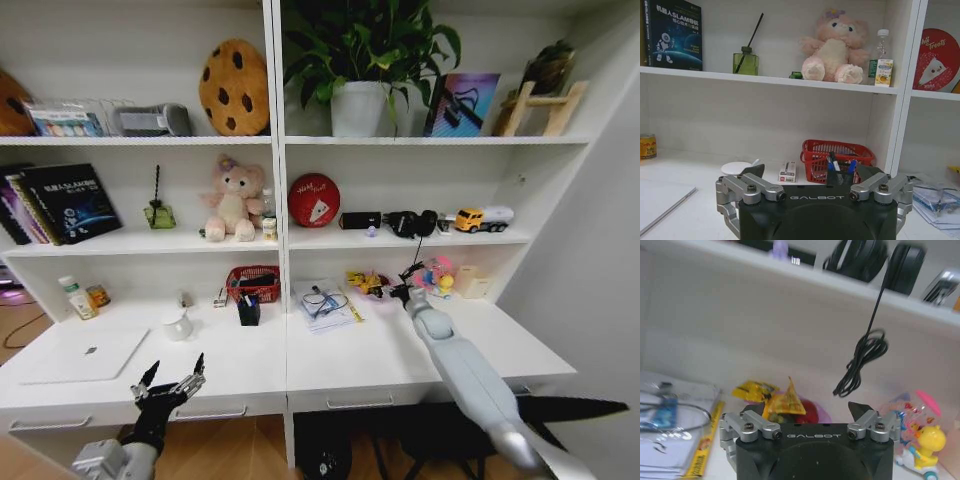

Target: Organize the objects on the table.

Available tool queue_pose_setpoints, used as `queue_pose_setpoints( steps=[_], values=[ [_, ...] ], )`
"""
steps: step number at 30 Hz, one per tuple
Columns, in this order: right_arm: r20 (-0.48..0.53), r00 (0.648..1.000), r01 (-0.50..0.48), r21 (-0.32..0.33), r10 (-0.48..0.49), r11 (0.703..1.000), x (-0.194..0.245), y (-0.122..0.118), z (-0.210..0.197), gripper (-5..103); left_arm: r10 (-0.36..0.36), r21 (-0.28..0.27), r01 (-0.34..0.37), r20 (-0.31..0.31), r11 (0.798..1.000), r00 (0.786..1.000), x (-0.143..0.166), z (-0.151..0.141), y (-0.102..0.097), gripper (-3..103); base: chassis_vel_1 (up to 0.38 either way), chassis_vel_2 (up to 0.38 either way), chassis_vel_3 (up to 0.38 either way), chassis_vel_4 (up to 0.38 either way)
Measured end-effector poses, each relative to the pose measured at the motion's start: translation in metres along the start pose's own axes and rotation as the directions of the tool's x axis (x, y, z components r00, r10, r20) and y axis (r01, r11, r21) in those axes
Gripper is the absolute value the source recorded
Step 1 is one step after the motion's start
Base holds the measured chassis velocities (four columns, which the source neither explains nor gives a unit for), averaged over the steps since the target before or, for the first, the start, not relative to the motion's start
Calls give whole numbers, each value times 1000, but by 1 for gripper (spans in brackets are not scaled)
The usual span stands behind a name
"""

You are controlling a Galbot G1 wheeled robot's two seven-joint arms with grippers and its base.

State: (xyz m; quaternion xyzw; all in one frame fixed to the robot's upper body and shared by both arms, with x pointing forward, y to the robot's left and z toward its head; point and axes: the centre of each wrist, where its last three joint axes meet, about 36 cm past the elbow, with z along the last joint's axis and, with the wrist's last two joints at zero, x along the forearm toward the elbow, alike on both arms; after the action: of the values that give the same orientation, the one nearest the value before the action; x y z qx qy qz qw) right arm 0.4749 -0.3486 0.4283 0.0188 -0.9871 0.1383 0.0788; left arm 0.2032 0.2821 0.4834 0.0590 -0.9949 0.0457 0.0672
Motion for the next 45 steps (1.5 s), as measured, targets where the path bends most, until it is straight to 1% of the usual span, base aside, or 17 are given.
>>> queue_pose_setpoints(
  steps=[1, 2, 3, 4, 5, 6, 8, 9, 10, 11, 13, 19, 20, 22, 29, 36, 45],
  values=[
    [0, 1000, 0, 0, 0, 1000, 0, 0, 0, 93, 0, 0, 0, 0, 1000, 1000, 0, 0, 0, 100, 0, 0, 0, 0],
    [26, 1000, 4, -4, -3, 1000, 21, 2, -8, 97, -1, 0, 1, 0, 1000, 1000, 0, 0, 0, 100, 0, 0, 0, 0],
    [44, 999, 17, -11, -17, 1000, 50, 8, -15, 97, -1, 0, 1, 0, 1000, 1000, 0, 0, 0, 100, 0, 0, 0, 0],
    [44, 999, 25, -15, -25, 1000, 65, 12, -17, 99, -2, 0, 2, 0, 1000, 1000, 0, 0, 0, 100, 0, 0, 0, 0],
    [46, 998, 46, -27, -45, 999, 97, 23, -22, 100, -2, 0, 2, 0, 1000, 1000, 0, 0, 0, 100, 0, 0, 0, 0],
    [46, 998, 46, -27, -45, 999, 97, 23, -22, 100, -2, 0, 2, 0, 1000, 1000, 0, 0, 0, 100, 0, 0, 0, 0],
    [58, 996, 77, -39, -74, 996, 158, 48, -43, 100, -2, 0, 2, 0, 1000, 1000, 0, 0, 0, 100, 0, 0, 0, 0],
    [58, 996, 77, -39, -74, 996, 158, 48, -43, 100, -2, 0, 2, 0, 1000, 1000, 0, 0, 0, 100, 0, 0, 0, 0],
    [58, 995, 85, -35, -83, 996, 183, 61, -50, 100, -2, 0, 2, 0, 1000, 1000, 0, 0, 0, 100, 0, 0, 0, 0],
    [58, 995, 85, -35, -83, 996, 183, 61, -50, 100, -2, 0, 2, 0, 1000, 1000, 0, 0, 0, 100, 0, 0, 0, 0],
    [64, 994, 92, -13, -91, 996, 205, 74, -56, 100, -1, 0, 1, 0, 1000, 1000, 0, 0, 0, 100, 0, 0, 0, 0],
    [68, 991, 118, 6, -118, 993, 218, 85, -59, 100, -1, 0, 1, 0, 1000, 1000, 0, 0, 0, 100, 77, 12, -89, 2],
    [68, 991, 118, 6, -118, 993, 218, 85, -59, 100, -1, 0, 1, 0, 1000, 1000, 0, 0, 0, 100, 170, 44, -154, -13],
    [76, 988, 130, 28, -131, 991, 217, 87, -57, 100, -1, 0, 1, 0, 1000, 1000, 0, 0, 0, 100, 235, 52, -227, -29],
    [88, 984, 151, 35, -154, 988, 207, 90, -53, 100, -2, 0, 2, 0, 1000, 1000, 0, 0, 0, 100, 290, 91, -316, -78],
    [106, 981, 158, 45, -162, 986, 186, 88, -50, 100, -2, 0, 2, 0, 1000, 1000, 0, 0, 0, 100, 356, 212, -353, -195],
    [97, 978, 183, 48, -187, 982, 183, 89, -46, 100, -2, 0, 2, 0, 1000, 1000, 0, 0, 0, 100, 407, 303, -388, -287]
  ],
)
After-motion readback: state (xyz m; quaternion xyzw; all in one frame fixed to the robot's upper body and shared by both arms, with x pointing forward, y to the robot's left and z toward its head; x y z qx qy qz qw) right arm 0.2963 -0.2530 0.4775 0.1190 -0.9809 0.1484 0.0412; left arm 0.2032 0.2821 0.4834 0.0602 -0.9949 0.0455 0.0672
